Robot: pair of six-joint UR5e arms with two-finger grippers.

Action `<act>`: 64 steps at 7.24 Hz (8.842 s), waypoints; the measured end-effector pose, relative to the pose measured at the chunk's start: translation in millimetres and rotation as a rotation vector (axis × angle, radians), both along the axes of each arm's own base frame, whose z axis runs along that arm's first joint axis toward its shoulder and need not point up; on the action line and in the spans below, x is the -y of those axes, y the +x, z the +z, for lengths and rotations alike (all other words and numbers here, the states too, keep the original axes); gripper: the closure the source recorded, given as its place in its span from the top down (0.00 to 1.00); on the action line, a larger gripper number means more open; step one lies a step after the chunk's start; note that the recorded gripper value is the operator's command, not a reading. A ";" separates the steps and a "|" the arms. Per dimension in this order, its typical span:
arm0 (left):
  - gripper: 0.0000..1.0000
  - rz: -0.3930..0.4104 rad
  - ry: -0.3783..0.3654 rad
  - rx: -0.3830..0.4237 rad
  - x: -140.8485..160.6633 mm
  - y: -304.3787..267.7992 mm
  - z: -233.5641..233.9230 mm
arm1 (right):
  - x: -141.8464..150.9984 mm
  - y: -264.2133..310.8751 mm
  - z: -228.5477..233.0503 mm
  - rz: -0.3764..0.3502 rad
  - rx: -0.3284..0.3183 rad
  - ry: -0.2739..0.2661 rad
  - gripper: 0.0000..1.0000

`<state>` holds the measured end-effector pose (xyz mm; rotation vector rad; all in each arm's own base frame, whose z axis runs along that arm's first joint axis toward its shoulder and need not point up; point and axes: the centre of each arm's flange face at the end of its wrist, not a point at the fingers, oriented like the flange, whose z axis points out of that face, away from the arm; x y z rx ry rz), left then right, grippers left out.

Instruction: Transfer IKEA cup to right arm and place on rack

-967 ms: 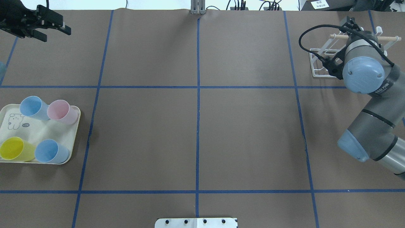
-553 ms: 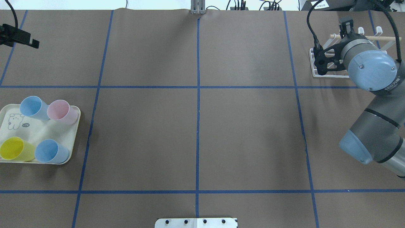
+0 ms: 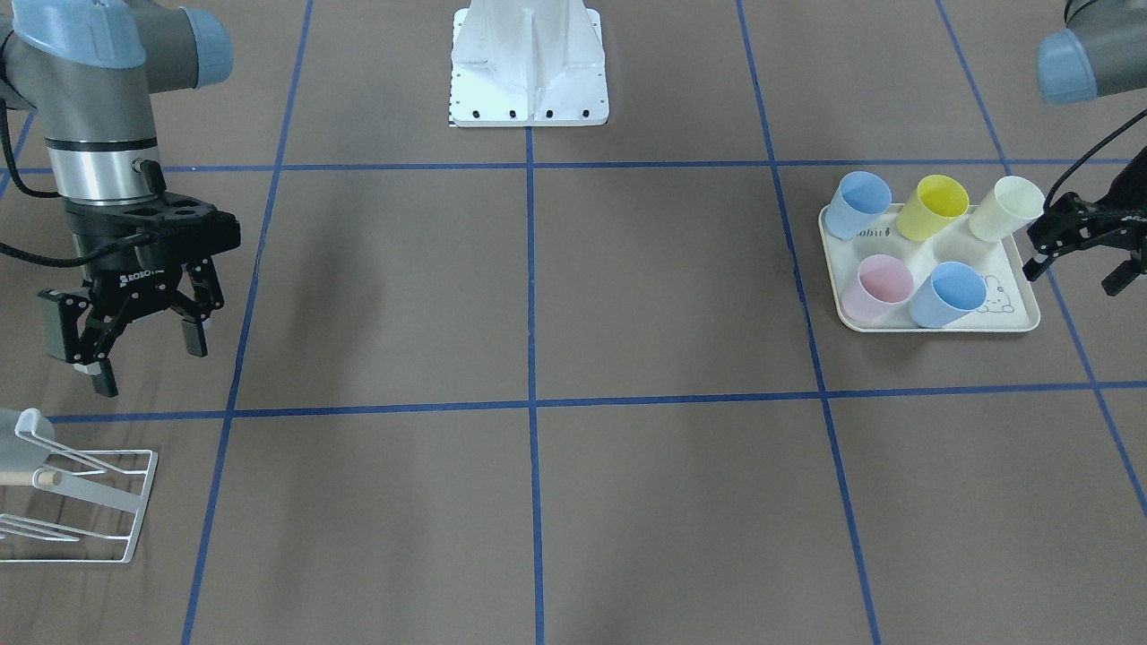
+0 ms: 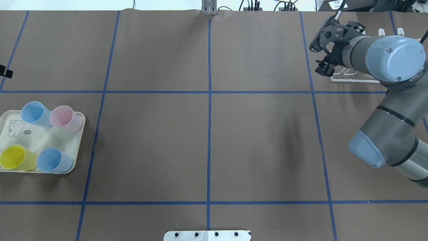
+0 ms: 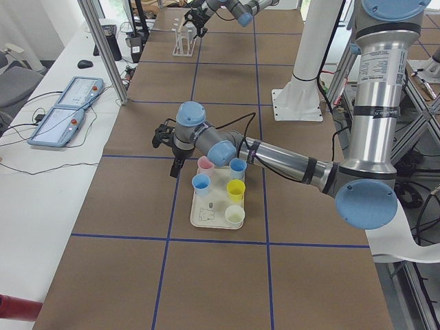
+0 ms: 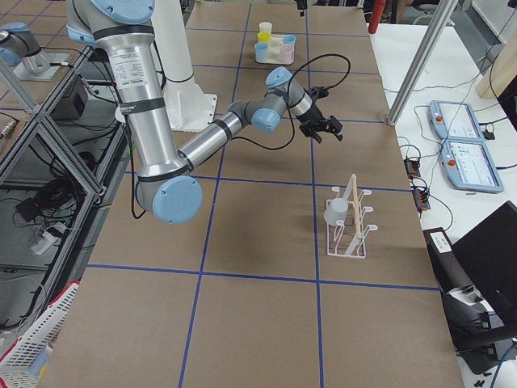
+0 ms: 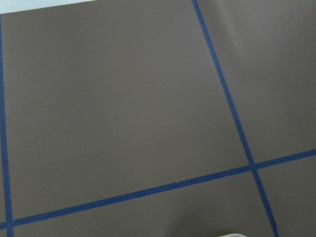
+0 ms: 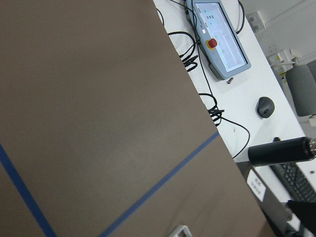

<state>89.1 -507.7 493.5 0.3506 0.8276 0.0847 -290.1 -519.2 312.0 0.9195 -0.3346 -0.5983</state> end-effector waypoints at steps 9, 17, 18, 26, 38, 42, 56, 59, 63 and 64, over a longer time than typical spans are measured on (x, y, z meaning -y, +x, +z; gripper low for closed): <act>0.27 0.003 -0.148 0.103 -25.5 89.0 71.0 | -3.7 -50.7 -112.9 0.024 0.364 -0.427 1.00; 0.00 0.067 -0.254 -0.054 -12.1 67.1 68.3 | -7.3 -57.1 -113.3 0.017 0.361 -0.418 1.00; 0.00 0.025 -0.256 -0.061 -5.0 45.1 67.0 | -8.7 -59.6 -113.9 0.004 0.368 -0.403 1.00; 0.00 -0.131 -0.601 -0.460 104.3 23.3 -229.9 | 13.0 -105.7 -181.3 -0.106 0.473 -0.084 0.98; 0.00 0.045 -0.907 -0.578 79.9 126.8 -350.8 | -67.1 -202.7 -224.4 -0.134 0.861 0.354 0.98; 0.00 0.070 -0.902 -0.570 74.1 141.3 -356.6 | -69.5 -200.8 -227.9 -0.145 0.830 0.405 0.98; 0.00 0.092 -0.880 -0.555 63.1 172.2 -369.2 | -70.0 -195.9 -232.4 -0.136 0.788 0.460 0.69; 0.00 0.093 -0.879 -0.555 62.9 172.4 -369.6 | -71.0 -194.8 -232.6 -0.138 0.789 0.462 0.67; 0.76 0.099 -0.868 -0.559 62.9 172.5 -377.2 | -71.2 -194.3 -227.4 -0.138 0.781 0.457 0.40; 1.00 0.100 -0.865 -0.561 63.1 172.5 -379.6 | -71.3 -194.3 -226.8 -0.138 0.781 0.456 0.39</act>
